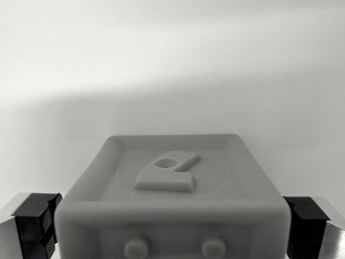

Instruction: Destack cube

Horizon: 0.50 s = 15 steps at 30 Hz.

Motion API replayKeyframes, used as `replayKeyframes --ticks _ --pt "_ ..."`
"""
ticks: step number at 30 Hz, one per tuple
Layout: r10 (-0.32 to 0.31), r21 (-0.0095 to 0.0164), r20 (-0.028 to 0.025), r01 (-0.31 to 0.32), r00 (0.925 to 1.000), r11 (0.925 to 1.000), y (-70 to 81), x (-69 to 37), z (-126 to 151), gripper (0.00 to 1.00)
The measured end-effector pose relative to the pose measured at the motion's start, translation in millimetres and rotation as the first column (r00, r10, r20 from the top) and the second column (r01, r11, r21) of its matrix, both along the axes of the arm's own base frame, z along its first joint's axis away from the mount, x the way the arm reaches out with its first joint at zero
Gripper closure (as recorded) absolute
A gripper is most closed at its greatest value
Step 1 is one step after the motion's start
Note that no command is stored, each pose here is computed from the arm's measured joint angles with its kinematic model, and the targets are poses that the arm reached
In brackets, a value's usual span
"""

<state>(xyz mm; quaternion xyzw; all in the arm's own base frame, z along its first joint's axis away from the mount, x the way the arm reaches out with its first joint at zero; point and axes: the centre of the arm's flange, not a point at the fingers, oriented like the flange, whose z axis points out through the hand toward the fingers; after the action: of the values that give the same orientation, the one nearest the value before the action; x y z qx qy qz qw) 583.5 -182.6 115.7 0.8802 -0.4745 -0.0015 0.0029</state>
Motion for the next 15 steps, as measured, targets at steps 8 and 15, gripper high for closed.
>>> replayKeyframes --ticks 8,15 --pt "0.0 0.0 -0.0001 0.0 1.0 1.0 0.1 0.0 0.0 0.0" --pt "0.0 -0.0001 0.0018 0.0 1.0 1.0 0.0 0.6 4.4 0.0"
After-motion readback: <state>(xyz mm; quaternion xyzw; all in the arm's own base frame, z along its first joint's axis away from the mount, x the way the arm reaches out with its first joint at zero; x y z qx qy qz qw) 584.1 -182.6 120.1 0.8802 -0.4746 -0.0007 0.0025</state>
